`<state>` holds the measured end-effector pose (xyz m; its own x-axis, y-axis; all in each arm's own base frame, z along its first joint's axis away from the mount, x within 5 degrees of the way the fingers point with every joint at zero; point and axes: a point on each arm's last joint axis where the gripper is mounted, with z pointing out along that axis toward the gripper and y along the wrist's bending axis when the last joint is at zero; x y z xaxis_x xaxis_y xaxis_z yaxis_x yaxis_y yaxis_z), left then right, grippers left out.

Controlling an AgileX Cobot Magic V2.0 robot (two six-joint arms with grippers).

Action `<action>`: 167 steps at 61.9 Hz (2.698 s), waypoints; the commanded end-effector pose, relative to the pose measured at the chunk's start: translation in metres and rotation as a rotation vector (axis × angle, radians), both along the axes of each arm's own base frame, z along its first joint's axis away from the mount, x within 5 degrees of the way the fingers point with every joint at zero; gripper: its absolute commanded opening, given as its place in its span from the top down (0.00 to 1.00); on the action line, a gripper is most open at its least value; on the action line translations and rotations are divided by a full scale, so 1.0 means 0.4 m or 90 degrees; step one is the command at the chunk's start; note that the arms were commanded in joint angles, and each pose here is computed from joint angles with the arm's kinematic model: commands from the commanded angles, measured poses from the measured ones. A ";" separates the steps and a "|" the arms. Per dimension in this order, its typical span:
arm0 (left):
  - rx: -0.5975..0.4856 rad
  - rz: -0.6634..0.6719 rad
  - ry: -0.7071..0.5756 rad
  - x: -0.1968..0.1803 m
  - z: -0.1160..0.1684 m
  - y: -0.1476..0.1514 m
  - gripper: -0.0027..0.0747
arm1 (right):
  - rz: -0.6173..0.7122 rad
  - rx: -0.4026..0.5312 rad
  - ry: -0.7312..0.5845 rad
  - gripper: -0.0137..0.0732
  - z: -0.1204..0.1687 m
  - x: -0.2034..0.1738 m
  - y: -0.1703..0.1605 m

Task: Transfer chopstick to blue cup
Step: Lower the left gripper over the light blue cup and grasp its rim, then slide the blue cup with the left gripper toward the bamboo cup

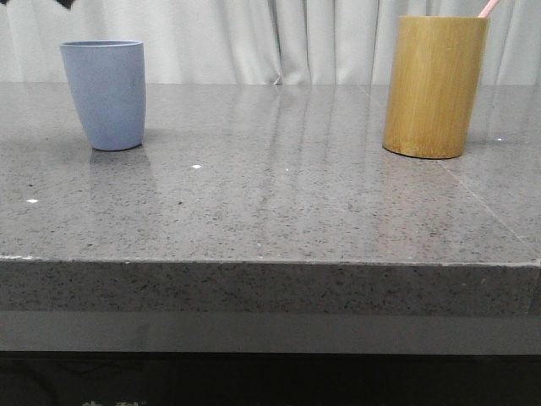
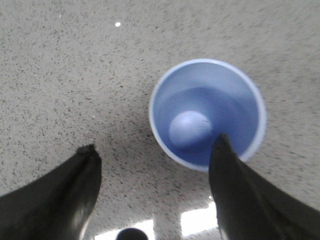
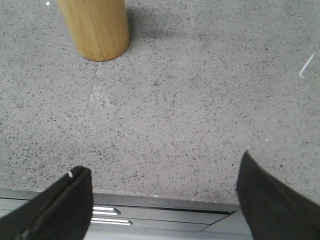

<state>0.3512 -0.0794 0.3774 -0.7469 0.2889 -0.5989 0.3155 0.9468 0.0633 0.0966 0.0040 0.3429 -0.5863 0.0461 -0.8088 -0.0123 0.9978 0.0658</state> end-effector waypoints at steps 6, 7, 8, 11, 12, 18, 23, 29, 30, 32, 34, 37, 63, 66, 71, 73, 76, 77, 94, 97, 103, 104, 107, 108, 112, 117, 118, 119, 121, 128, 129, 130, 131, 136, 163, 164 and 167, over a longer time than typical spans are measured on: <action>0.001 -0.002 -0.048 0.049 0.030 -0.015 0.37 | -0.002 -0.002 -0.052 0.15 0.035 0.009 -0.001; 0.001 -0.002 -0.046 0.055 0.027 -0.016 0.37 | -0.002 -0.002 -0.052 0.15 0.035 0.009 -0.001; 0.002 -0.002 -0.043 0.062 0.020 -0.018 0.37 | -0.002 -0.002 -0.052 0.15 0.035 0.009 -0.001; 0.002 -0.002 -0.041 0.078 0.012 -0.021 0.37 | -0.002 -0.002 -0.052 0.15 0.035 0.009 -0.001; 0.003 -0.002 -0.038 0.083 0.009 -0.022 0.37 | -0.002 -0.002 -0.052 0.15 0.035 0.009 -0.001; 0.000 -0.001 -0.028 0.112 -0.012 -0.031 0.37 | -0.002 -0.002 -0.052 0.15 0.035 0.009 -0.001; -0.007 -0.002 -0.019 0.129 -0.026 -0.037 0.37 | -0.002 -0.002 -0.051 0.15 0.035 0.009 -0.001; -0.033 -0.005 -0.013 0.131 -0.028 -0.046 0.45 | -0.002 -0.002 -0.050 0.15 0.034 0.009 -0.001; -0.035 -0.005 -0.014 0.131 -0.027 -0.046 0.48 | -0.002 -0.002 -0.050 0.15 0.034 0.009 -0.001; -0.038 -0.006 -0.016 0.131 -0.024 -0.047 0.52 | -0.002 -0.002 -0.050 0.15 0.034 0.009 -0.001; -0.038 -0.006 -0.017 0.131 -0.022 -0.047 0.58 | -0.002 -0.002 -0.050 0.15 0.034 0.009 -0.001; -0.038 -0.006 -0.017 0.131 -0.022 -0.047 0.64 | -0.002 -0.002 -0.050 0.15 0.034 0.009 -0.001; -0.035 -0.007 -0.002 0.126 -0.024 -0.048 0.99 | -0.002 -0.002 -0.050 0.15 0.034 0.009 -0.001; -0.034 -0.010 0.000 0.123 -0.018 -0.052 0.99 | -0.002 -0.002 -0.050 0.15 0.034 0.009 -0.001; -0.035 -0.019 -0.005 0.117 -0.001 -0.063 0.99 | -0.002 -0.002 -0.050 0.15 0.034 0.009 -0.001; -0.036 -0.026 -0.009 0.113 0.010 -0.073 0.99 | -0.002 -0.002 -0.050 0.15 0.034 0.009 -0.001; -0.038 -0.034 -0.018 0.108 0.026 -0.085 0.99 | -0.002 -0.002 -0.050 0.15 0.034 0.009 -0.001; -0.039 -0.039 -0.020 0.106 0.031 -0.092 0.99 | -0.002 -0.002 -0.050 0.15 0.034 0.009 -0.001; -0.046 -0.120 -0.042 0.062 0.070 -0.209 0.99 | -0.002 -0.002 -0.050 0.15 0.034 0.009 -0.001; -0.046 -0.133 -0.040 0.056 0.067 -0.230 0.99 | -0.002 -0.002 -0.050 0.15 0.034 0.009 -0.001; -0.043 -0.162 -0.028 0.048 0.047 -0.278 0.99 | -0.002 -0.002 -0.050 0.15 0.034 0.009 -0.001; -0.043 -0.168 -0.026 0.046 0.043 -0.288 0.99 | -0.002 -0.002 -0.050 0.15 0.034 0.009 -0.001; -0.041 -0.179 -0.020 0.044 0.031 -0.309 0.99 | -0.002 -0.002 -0.050 0.15 0.034 0.009 -0.001; -0.042 -0.183 -0.022 0.042 0.032 -0.314 0.99 | -0.002 -0.002 -0.050 0.15 0.034 0.009 -0.001; -0.042 -0.197 -0.021 0.037 0.022 -0.340 0.99 | -0.001 -0.002 -0.048 0.15 0.034 0.009 -0.001; -0.047 -0.212 -0.031 0.032 0.017 -0.367 0.99 | -0.001 -0.002 -0.047 0.15 0.033 0.008 -0.001; -0.048 -0.214 -0.034 0.031 0.018 -0.371 0.99 | -0.001 -0.002 -0.046 0.15 0.033 0.008 -0.001; -0.049 -0.216 -0.035 0.031 0.016 -0.375 0.99 | -0.001 -0.002 -0.046 0.15 0.033 0.008 -0.001; -0.051 -0.219 -0.040 0.031 0.015 -0.382 0.99 | -0.001 -0.002 -0.046 0.15 0.033 0.008 -0.001; -0.053 -0.226 -0.044 0.031 0.007 -0.397 0.99 | -0.001 -0.002 -0.044 0.15 0.032 0.008 -0.001; -0.053 -0.227 -0.044 0.030 0.007 -0.399 0.99 | -0.001 -0.002 -0.043 0.15 0.032 0.008 -0.001; -0.052 -0.227 -0.043 0.031 0.006 -0.399 0.99 | -0.001 -0.002 -0.043 0.15 0.032 0.008 -0.001; -0.052 -0.227 -0.043 0.031 0.006 -0.399 0.99 | -0.001 -0.002 -0.042 0.15 0.032 0.007 -0.001; -0.051 -0.227 -0.039 0.035 -0.002 -0.402 0.99 | -0.001 -0.002 -0.042 0.15 0.032 0.007 -0.001; -0.052 -0.228 -0.029 0.041 -0.013 -0.407 0.81 | -0.001 -0.002 -0.039 0.15 0.031 0.007 -0.001; -0.054 -0.228 -0.028 0.040 -0.013 -0.408 0.77 | -0.001 -0.002 -0.039 0.15 0.031 0.007 -0.001; -0.060 -0.229 -0.025 0.039 -0.013 -0.409 0.65 | -0.001 -0.002 -0.039 0.15 0.031 0.007 -0.001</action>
